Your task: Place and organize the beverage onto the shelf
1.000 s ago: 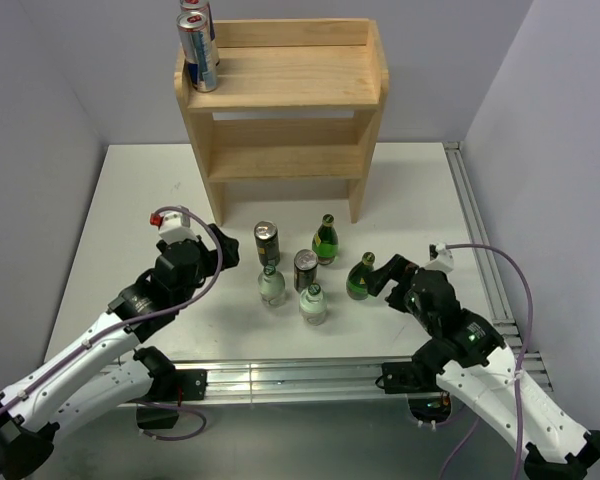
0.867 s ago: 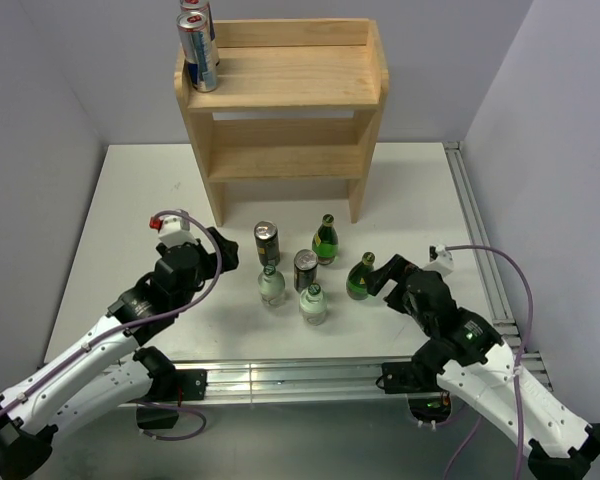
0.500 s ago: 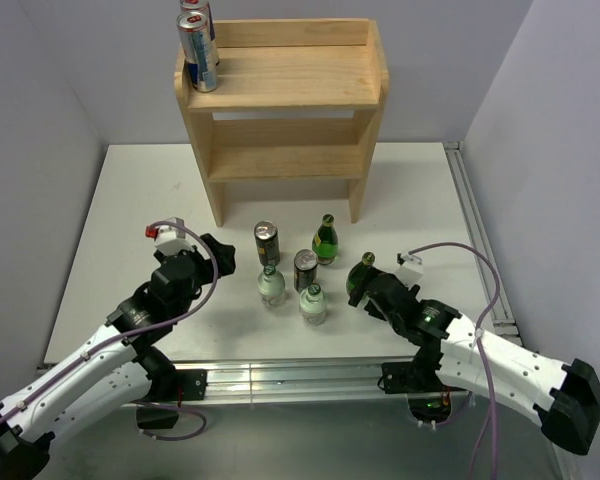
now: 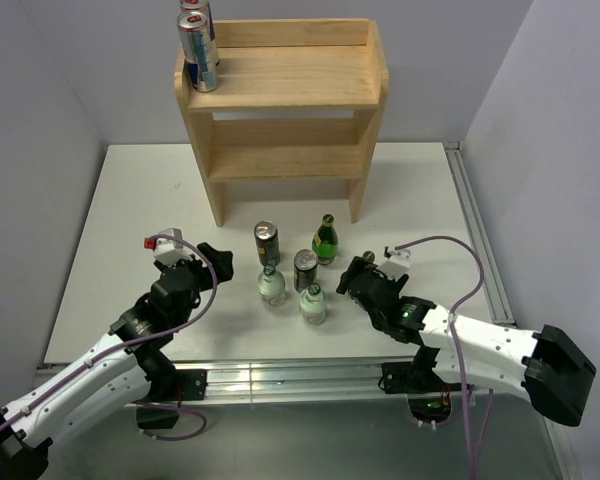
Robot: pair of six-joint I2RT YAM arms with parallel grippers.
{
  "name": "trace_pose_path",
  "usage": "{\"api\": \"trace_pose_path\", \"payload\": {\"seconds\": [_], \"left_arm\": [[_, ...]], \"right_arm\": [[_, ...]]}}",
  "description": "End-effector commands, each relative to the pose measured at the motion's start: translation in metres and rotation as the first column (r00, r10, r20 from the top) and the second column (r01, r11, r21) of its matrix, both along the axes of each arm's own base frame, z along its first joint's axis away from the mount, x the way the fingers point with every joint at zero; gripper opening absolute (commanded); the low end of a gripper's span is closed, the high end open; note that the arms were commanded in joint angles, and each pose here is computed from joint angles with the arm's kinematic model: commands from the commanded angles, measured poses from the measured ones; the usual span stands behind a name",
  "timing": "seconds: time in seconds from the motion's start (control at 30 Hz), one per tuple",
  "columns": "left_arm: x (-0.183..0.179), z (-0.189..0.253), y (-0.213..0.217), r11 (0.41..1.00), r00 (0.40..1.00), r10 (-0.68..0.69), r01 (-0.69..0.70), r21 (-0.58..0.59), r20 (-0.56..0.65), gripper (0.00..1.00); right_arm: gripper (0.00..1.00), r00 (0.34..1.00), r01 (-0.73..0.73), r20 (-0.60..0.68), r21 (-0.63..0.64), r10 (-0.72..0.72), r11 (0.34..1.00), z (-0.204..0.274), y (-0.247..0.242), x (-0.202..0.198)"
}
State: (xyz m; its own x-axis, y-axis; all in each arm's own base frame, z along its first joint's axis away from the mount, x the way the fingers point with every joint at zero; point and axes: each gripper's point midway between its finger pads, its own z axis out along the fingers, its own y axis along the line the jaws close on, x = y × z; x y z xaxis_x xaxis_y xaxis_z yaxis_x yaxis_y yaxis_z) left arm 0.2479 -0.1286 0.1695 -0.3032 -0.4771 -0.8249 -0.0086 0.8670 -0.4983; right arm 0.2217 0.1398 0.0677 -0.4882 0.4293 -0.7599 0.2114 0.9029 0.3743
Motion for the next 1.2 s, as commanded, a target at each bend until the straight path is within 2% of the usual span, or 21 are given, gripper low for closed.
{"api": "trace_pose_path", "payload": {"seconds": [0.0, 0.53, 1.03, 1.1, 1.17], "left_arm": [[0.005, 0.018, 0.002, 0.999, 0.997, 0.028, -0.025, -0.043, 0.077, 0.91], [0.004, 0.003, 0.008, 0.999, 0.996, 0.044, -0.043, -0.019, 0.077, 0.91], [0.004, 0.0, 0.009, 0.999, 0.997, 0.042, -0.043, 0.006, 0.071, 0.91], [0.005, -0.002, 0.009, 0.999, 0.997, 0.042, -0.042, 0.01, 0.069, 0.91], [0.005, -0.005, 0.009, 0.999, 0.997, 0.039, -0.04, 0.019, 0.062, 0.91]], "right_arm": [[1.0, 0.99, 0.075, 0.123, -0.021, -0.071, 0.997, 0.011, -0.003, 0.02], [1.0, 0.957, 0.225, 0.216, -0.128, -0.194, 0.966, -0.005, -0.015, 0.04], [1.0, 0.933, 0.306, 0.274, -0.261, -0.234, 0.915, -0.022, -0.011, 0.061], [0.97, 0.929, 0.316, 0.283, -0.275, -0.238, 0.908, -0.023, -0.012, 0.062], [0.85, 0.926, 0.321, 0.292, -0.282, -0.239, 0.904, -0.023, -0.011, 0.064]]}}
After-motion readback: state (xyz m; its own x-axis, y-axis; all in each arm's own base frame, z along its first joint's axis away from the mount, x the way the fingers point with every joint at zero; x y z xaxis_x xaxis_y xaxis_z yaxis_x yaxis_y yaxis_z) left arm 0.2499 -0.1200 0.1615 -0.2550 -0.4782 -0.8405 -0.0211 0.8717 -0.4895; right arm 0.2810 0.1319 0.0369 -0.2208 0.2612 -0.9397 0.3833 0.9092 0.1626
